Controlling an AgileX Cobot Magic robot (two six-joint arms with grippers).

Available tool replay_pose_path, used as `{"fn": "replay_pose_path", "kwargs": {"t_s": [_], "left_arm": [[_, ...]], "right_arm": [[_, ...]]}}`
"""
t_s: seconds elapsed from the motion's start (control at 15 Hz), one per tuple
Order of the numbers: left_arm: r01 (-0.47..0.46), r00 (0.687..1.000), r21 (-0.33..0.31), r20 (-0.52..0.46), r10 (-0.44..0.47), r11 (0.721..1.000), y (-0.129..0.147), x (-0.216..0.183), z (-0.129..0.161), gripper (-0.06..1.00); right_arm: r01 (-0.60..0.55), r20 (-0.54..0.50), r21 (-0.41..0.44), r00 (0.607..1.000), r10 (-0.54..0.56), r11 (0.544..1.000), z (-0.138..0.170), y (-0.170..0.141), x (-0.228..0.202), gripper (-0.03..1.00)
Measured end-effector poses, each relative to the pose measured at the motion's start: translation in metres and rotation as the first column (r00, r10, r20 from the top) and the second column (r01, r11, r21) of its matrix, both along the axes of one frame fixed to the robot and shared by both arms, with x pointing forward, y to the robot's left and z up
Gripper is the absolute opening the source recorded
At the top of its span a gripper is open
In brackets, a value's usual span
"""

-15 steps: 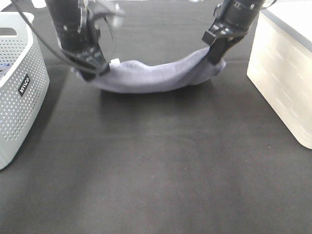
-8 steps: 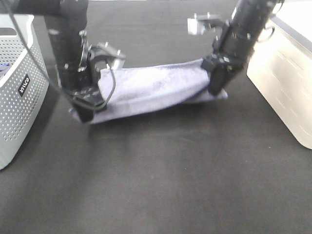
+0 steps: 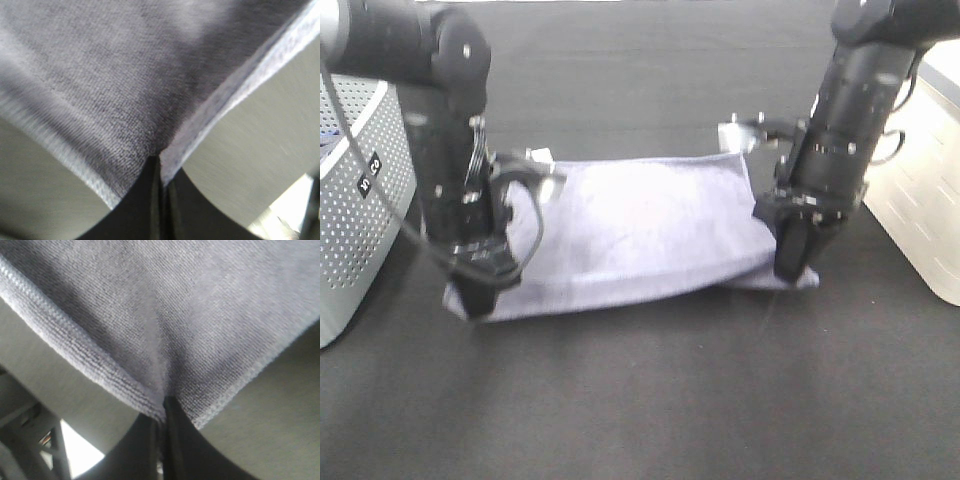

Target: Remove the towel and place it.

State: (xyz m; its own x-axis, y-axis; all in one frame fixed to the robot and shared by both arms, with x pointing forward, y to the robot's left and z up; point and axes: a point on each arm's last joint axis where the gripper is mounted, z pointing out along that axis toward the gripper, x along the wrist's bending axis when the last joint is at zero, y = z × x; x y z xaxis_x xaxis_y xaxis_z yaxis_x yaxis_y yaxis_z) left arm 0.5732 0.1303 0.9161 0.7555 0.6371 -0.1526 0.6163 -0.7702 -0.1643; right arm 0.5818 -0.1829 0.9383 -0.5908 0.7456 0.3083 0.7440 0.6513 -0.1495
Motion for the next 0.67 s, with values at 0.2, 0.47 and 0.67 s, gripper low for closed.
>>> {"fn": "replay_pose_path", "kwargs": {"t_s": [0.2,0.47,0.67], "left_arm": [[0.052,0.998,-0.004,-0.042,-0.052,0.999,0.003,-0.009,-0.009,0.0],[0.092,0.995,-0.005,-0.045,-0.092,0.996,0.004,-0.01,-0.01,0.0],[0.117,0.992,-0.011,-0.045,-0.117,0.993,0.004,-0.01,-0.01,0.0]], "right_arm": [[0.026,-0.03,0.01,0.999,-0.026,1.0,-0.003,0.002,-0.007,0.0],[0.047,-0.088,0.009,0.995,-0.046,0.999,-0.013,0.0,-0.018,0.0],[0.051,-0.11,0.007,0.993,-0.049,0.999,-0.017,0.0,-0.023,0.0]]}}
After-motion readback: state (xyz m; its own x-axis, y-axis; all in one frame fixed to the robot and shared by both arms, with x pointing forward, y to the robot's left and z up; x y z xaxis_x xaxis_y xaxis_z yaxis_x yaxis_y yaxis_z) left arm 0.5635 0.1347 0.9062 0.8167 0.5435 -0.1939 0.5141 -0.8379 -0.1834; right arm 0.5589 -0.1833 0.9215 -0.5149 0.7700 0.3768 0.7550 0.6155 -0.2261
